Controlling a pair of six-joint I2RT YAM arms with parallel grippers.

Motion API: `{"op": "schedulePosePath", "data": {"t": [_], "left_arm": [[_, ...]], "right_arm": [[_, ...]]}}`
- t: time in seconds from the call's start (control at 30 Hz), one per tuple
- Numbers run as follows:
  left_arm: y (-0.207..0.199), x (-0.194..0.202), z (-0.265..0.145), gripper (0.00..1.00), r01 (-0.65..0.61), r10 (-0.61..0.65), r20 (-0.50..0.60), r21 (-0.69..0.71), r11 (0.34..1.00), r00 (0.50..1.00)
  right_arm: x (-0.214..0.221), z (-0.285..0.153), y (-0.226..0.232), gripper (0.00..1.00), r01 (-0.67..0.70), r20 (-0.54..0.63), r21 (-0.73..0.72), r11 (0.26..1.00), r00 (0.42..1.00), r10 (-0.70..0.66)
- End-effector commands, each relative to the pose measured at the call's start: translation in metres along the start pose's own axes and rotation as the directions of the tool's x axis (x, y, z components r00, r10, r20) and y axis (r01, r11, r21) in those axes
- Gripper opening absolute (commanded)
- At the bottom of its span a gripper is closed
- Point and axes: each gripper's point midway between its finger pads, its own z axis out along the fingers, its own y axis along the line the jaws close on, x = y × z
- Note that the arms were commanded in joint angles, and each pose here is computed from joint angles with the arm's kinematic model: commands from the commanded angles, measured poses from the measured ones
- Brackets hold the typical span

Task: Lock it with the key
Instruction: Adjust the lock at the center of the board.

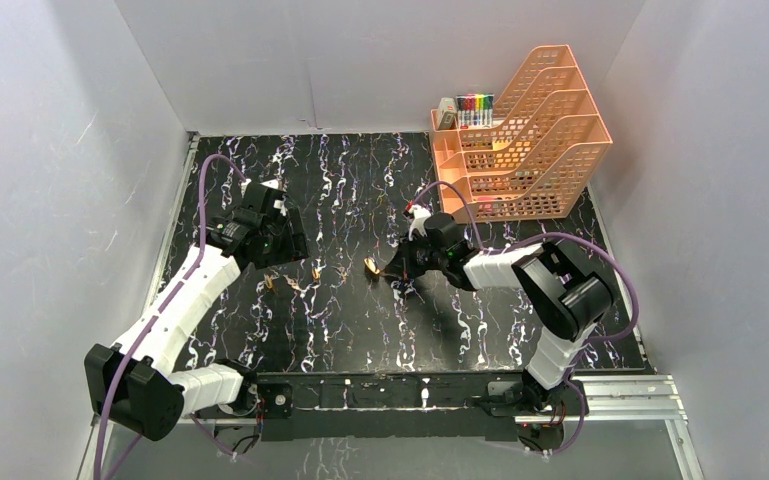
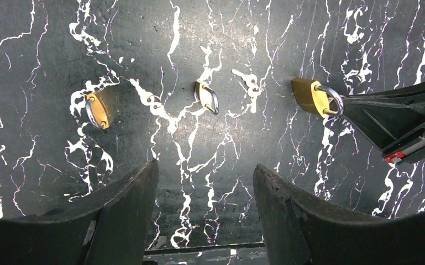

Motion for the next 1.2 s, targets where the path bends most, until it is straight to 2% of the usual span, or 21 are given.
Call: {"op": "schedulePosePath", "data": {"t": [0.0, 0.73, 1.17], "left_arm": [[0.003, 0.001, -0.007, 0.62, -0.008, 0.008, 0.005, 0.004, 1.000, 1.000], [0.006, 0.003, -0.008, 0.62, -0.006, 0.006, 0.001, 0.003, 1.000, 1.000], [0.008, 0.007, -0.005, 0.62, -0.007, 0.007, -0.011, -0.005, 1.000, 1.000]], "right_arm": [[0.004, 0.008, 0.005, 0.00, 0.005, -0.017, -0.005, 1.000, 1.000, -0.005], [0.020, 0.012, 0.015, 0.00, 0.004, -0.046, -0.012, 1.000, 0.999, -0.005], [0.042, -0.003, 0.015, 0.00, -0.012, -0.072, 0.005, 1.000, 0.997, 0.012]]}}
